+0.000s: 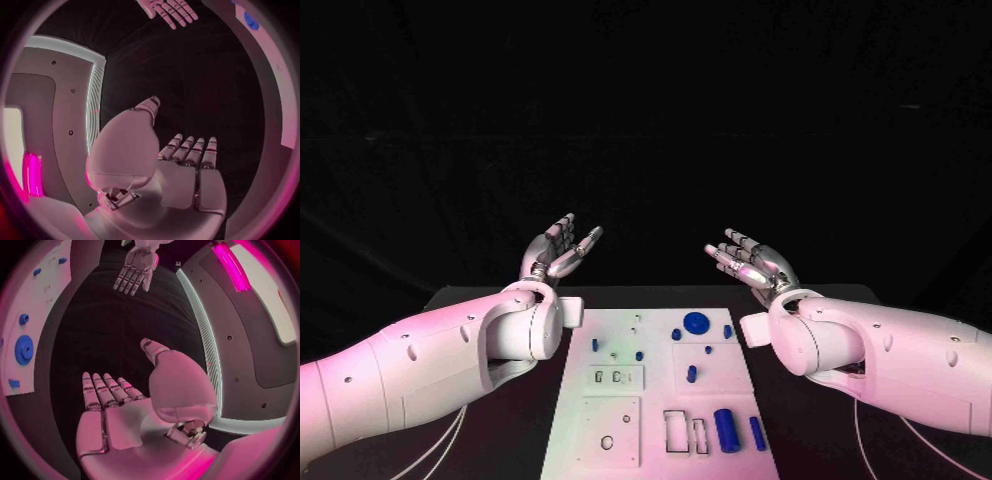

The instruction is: Assemble the parts on the task board

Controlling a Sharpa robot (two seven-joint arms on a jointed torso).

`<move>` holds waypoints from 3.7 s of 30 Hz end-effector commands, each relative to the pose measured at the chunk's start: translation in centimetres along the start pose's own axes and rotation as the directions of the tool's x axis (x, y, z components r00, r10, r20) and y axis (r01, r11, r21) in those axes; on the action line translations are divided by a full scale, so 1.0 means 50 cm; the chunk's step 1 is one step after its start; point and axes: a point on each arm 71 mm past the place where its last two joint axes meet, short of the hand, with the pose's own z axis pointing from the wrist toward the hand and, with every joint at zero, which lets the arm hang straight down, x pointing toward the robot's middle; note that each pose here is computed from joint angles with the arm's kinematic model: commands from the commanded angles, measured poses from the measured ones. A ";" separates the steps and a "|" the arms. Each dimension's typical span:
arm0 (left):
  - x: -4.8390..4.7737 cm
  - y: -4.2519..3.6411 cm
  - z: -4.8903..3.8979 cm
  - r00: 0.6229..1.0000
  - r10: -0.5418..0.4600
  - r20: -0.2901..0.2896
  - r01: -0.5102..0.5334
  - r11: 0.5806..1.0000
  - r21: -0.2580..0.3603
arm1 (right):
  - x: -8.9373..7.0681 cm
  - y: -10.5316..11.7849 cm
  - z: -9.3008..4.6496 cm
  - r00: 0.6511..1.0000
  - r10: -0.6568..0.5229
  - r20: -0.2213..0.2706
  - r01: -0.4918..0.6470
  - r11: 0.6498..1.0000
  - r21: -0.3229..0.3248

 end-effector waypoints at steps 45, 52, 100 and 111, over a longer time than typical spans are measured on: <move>-0.005 -0.122 -0.093 0.945 -0.076 -0.318 0.105 0.992 0.074 | 0.039 0.107 0.020 0.083 -0.991 -0.105 0.906 0.119 -0.407; 0.000 -0.128 -0.093 0.940 -0.080 -0.331 0.110 0.991 0.073 | 0.053 0.106 0.025 0.059 -0.992 -0.107 0.904 0.099 -0.416; -0.004 -0.132 -0.089 0.939 -0.079 -0.335 0.107 0.992 0.065 | 0.069 0.083 0.043 0.013 -0.990 -0.139 0.914 0.068 -0.400; -0.007 -0.131 -0.088 0.939 -0.078 -0.334 0.104 0.993 0.061 | 0.073 0.103 0.036 0.068 -0.997 -0.023 0.914 0.072 -0.400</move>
